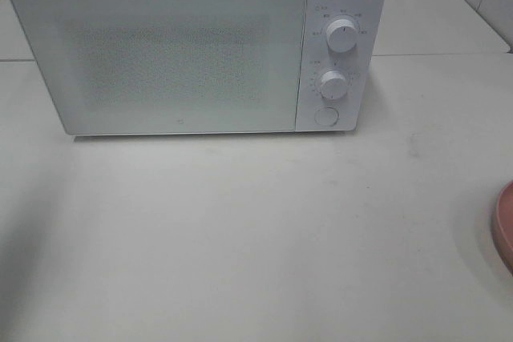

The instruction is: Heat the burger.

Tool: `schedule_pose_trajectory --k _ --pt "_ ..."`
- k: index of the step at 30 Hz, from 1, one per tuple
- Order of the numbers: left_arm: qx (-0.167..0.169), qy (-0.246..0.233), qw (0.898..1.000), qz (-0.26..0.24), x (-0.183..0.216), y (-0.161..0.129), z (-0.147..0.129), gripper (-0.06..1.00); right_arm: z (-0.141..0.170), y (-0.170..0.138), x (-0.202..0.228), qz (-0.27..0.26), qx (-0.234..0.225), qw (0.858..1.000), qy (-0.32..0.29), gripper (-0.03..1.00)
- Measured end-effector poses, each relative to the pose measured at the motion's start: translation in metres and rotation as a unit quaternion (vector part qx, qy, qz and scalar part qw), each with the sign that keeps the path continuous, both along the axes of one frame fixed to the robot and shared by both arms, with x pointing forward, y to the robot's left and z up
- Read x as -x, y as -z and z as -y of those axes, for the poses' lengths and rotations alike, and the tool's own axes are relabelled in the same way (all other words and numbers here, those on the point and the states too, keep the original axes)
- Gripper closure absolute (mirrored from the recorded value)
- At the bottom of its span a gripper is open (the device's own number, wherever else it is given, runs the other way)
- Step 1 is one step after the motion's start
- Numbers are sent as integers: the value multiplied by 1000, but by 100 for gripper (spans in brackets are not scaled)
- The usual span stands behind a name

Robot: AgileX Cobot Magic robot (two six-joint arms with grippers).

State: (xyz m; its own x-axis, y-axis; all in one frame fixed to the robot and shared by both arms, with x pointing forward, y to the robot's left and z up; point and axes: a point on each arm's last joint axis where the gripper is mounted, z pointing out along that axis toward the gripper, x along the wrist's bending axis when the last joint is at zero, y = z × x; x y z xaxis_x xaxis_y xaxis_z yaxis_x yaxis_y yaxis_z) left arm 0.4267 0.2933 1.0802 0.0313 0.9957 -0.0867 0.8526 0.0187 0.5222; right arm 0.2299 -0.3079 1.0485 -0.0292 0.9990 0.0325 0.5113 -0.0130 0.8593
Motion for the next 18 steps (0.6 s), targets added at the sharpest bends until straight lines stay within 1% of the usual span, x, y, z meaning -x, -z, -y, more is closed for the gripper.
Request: schedule_pose_trajectory --k 1,3,4,5,6,7,9,10,12,14,15,17,18 --pt "0 0 1000 0 0 0 0 3 0 0 0 0 0 1000 0 22" --pt "-16 -12 1000 19 30 -4 -4 3 0 0 0 0 0 1000 0 22" --pt "-16 -12 1000 19 30 -4 -4 3 0 0 0 0 0 1000 0 22" --pt "-21 -14 999 27 39 -4 -5 3 0 0 0 0 0 1000 0 22" --pt "-27 -18 998 47 56 -5 -6 3 0 0 0 0 0 1000 0 22" --pt "-27 -18 998 47 56 -5 -6 3 0 0 0 0 0 1000 0 22" --pt "-30 -19 997 69 78 -2 -6 3 0 0 0 0 0 1000 0 22" --pt "-30 -19 997 69 78 -2 -6 3 0 0 0 0 0 1000 0 22" --pt "-30 -19 995 90 95 3 -6 3 0 0 0 0 0 1000 0 22" --pt "-30 -20 995 96 99 4 -6 3 0 0 0 0 0 1000 0 22" --pt "-30 -20 993 115 111 6 -6 3 0 0 0 0 0 1000 0 22" --pt "-30 -20 992 120 115 7 -6 3 0 0 0 0 0 1000 0 22" --pt "-29 -21 990 138 126 9 -6 3 0 0 0 0 0 1000 0 22"
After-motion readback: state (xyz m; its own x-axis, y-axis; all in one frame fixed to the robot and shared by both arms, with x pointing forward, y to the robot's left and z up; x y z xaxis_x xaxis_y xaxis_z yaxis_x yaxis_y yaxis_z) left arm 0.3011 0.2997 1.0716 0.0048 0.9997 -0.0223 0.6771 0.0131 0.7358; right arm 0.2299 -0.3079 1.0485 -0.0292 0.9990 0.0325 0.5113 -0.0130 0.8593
